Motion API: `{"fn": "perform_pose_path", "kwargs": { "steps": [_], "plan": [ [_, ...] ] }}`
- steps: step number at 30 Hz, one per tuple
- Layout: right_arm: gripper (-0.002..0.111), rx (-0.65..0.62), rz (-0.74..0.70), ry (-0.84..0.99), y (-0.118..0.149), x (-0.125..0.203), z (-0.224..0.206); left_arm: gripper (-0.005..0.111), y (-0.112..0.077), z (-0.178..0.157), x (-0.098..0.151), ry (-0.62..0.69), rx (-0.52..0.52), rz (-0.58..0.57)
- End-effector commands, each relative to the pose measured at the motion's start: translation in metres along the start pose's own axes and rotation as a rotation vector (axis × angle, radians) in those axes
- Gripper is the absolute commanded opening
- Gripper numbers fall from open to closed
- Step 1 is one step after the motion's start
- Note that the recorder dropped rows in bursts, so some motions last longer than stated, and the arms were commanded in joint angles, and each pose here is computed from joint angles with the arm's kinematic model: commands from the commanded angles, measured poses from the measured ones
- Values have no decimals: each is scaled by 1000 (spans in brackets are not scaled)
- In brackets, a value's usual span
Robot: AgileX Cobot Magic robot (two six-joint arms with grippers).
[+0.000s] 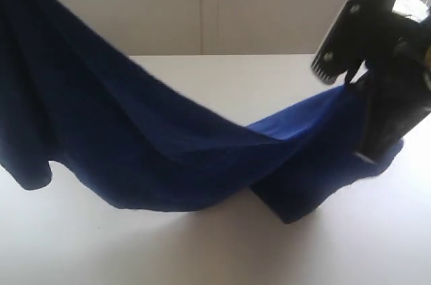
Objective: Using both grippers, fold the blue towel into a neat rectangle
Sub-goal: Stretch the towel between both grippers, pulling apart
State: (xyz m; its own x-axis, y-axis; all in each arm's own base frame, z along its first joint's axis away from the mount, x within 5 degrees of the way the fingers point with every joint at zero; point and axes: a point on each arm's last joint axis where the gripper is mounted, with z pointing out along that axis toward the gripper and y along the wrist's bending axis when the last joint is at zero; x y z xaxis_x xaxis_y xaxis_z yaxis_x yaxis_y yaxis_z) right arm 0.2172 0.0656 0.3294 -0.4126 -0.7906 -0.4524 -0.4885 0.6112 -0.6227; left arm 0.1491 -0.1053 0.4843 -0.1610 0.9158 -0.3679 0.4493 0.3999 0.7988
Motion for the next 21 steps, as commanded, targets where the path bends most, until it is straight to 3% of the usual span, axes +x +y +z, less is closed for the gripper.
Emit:
{"fn": "perform_pose_path", "kwargs": {
  "steps": [1, 6, 12, 17, 21],
  "plan": [
    [0, 77, 70, 38, -22, 7, -34, 0, 2, -5, 10, 79, 6, -30],
    [0, 138, 95, 110, -33, 24, -63, 0, -4, -14, 15, 18, 115, -85],
    [0, 163, 142, 134, -36, 44, -95, 0, -12, -41, 30, -115, 318, -214],
    [0, 146, 160, 166, -33, 57, -109, 0, -17, -51, 57, -115, 309, -302],
    [0, 108, 168, 146, -30, 52, -103, 0, -34, -37, 69, -30, 286, -292]
  ]
}}
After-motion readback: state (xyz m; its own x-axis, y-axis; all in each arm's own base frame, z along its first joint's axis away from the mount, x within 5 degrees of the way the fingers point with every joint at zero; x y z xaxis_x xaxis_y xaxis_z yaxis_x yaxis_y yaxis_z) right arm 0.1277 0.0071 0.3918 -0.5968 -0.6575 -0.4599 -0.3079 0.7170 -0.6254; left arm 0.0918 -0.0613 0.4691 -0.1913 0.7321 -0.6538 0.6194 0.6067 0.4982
